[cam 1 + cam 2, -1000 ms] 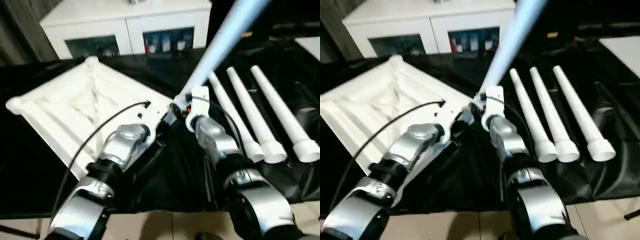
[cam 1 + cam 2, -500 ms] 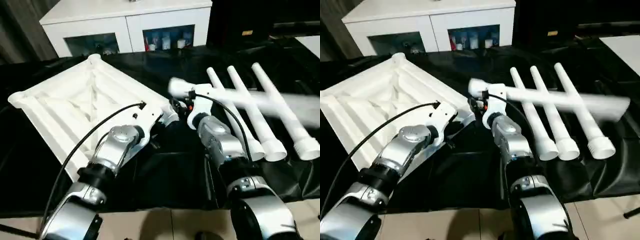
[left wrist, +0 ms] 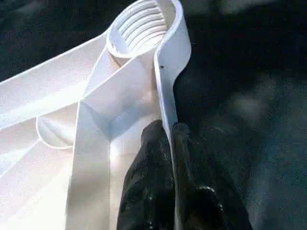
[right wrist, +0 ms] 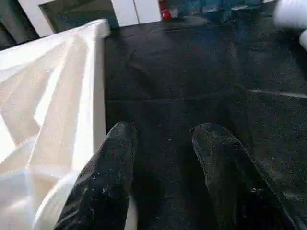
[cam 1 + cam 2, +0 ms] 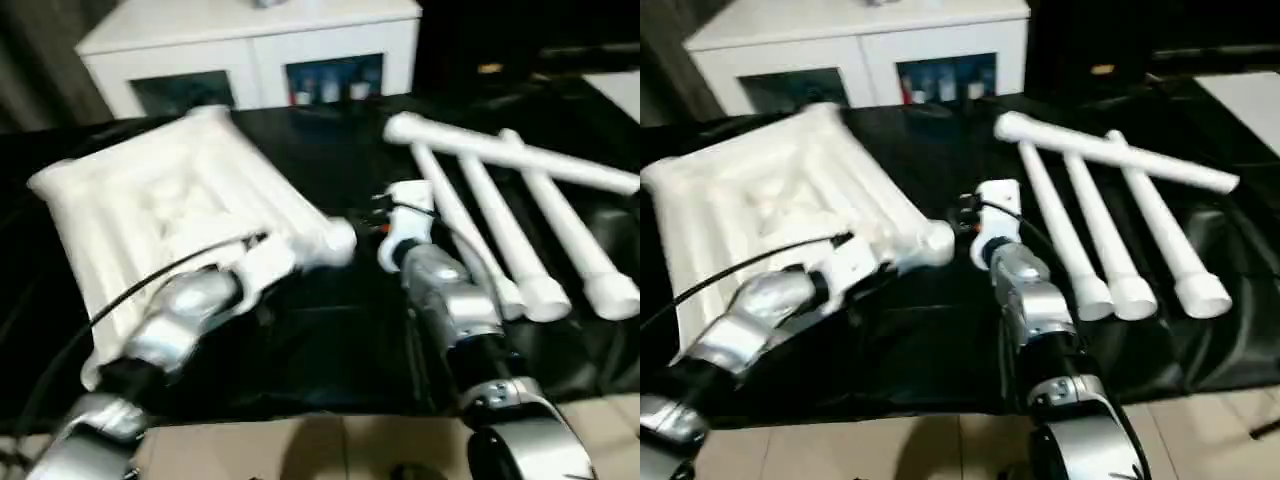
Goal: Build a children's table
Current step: Pick table leg
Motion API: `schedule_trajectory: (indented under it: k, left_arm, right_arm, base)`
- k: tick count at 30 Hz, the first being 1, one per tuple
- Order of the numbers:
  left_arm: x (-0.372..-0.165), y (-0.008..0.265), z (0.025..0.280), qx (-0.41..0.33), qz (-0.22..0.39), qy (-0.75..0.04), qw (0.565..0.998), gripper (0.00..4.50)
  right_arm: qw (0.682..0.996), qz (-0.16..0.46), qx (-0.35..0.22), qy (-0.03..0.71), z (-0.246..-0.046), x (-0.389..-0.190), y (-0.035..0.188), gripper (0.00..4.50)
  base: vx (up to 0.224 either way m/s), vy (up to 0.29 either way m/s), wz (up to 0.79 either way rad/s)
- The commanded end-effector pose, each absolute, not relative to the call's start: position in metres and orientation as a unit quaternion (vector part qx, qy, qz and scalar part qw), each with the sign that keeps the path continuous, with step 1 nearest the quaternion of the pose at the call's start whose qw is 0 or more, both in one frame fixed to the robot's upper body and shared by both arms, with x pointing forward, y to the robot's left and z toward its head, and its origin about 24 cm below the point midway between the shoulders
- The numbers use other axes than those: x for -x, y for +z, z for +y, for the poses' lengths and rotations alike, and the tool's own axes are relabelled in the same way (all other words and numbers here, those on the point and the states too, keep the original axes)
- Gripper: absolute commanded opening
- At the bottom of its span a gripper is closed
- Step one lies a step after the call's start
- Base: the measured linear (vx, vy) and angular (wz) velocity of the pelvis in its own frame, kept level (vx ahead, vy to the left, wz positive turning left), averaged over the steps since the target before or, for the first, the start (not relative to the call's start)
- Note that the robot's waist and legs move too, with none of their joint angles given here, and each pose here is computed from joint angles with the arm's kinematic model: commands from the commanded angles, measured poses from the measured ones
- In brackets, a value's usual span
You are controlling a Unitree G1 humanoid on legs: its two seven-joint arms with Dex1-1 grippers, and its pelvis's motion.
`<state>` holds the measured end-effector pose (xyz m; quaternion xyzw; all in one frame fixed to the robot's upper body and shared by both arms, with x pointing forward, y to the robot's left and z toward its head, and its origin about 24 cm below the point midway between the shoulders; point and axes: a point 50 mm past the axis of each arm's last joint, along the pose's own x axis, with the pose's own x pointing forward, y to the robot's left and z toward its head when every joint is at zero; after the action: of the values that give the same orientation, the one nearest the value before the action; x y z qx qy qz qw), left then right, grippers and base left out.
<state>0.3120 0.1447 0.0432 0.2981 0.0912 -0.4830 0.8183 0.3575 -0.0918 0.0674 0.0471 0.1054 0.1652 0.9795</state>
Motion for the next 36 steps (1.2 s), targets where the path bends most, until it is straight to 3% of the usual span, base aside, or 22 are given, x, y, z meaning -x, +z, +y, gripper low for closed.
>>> schedule_trajectory:
  k: [1, 5, 10, 13, 16, 22, 26, 31, 34, 35, 36]
  left_arm:
    - [-0.300, 0.046, 0.126, -0.305, 0.059, -0.553, 0.773, 0.00]
    - [-0.291, 0.047, 0.125, -0.329, 0.030, -0.592, 0.735, 0.00]
    - [-0.295, 0.051, 0.144, -0.351, 0.022, -0.584, 0.731, 0.00]
    - [-0.302, 0.056, 0.155, -0.361, 0.017, -0.555, 0.749, 0.00]
    - [-0.314, 0.066, 0.173, -0.365, 0.020, -0.516, 0.775, 0.61]
    - [-0.326, 0.088, 0.203, -0.364, -0.007, -0.446, 0.818, 1.08]
    - [-0.320, 0.101, 0.209, -0.330, -0.033, -0.453, 0.828, 1.45]
    - [-0.308, 0.100, 0.197, -0.293, -0.025, -0.494, 0.818, 1.90]
    - [-0.312, 0.102, 0.193, -0.239, -0.024, -0.467, 0.851, 2.03]
    - [-0.314, 0.103, 0.191, -0.219, -0.022, -0.456, 0.862, 2.12]
    - [-0.316, 0.104, 0.187, -0.196, -0.020, -0.445, 0.874, 2.12]
  right_arm:
    - [0.979, 0.112, -0.043, 0.167, -0.089, -0.356, 0.066, 2.13]
    - [0.980, 0.113, -0.045, 0.156, -0.090, -0.354, 0.064, 2.13]
    - [0.982, 0.112, -0.047, 0.146, -0.092, -0.352, 0.065, 2.13]
    - [0.982, 0.112, -0.048, 0.144, -0.094, -0.352, 0.064, 2.13]
    - [0.982, 0.114, -0.048, 0.140, -0.096, -0.351, 0.063, 2.12]
    - [0.982, 0.116, -0.049, 0.138, -0.097, -0.350, 0.063, 2.12]
    - [0.982, 0.116, -0.048, 0.137, -0.098, -0.350, 0.063, 2.12]
    - [0.985, 0.112, -0.021, 0.133, -0.104, -0.355, 0.071, 2.12]
    - [0.988, 0.109, -0.003, 0.111, -0.115, -0.361, 0.080, 2.12]
    - [0.989, 0.108, 0.001, 0.101, -0.119, -0.363, 0.083, 2.40]
    - [0.989, 0.117, 0.014, 0.088, -0.127, -0.366, 0.086, 2.40]
  base:
    - [0.000, 0.000, 0.00]
    - [0.000, 0.000, 0.00]
    - [0.000, 0.000, 0.00]
    - [0.000, 0.000, 0.00]
    - [0.000, 0.000, 0.00]
    - [0.000, 0.000, 0.00]
    - [0.000, 0.000, 0.00]
    - [0.000, 0.000, 0.00]
    - [0.000, 0.000, 0.00]
    - [0.000, 0.000, 0.00]
    - [0.000, 0.000, 0.00]
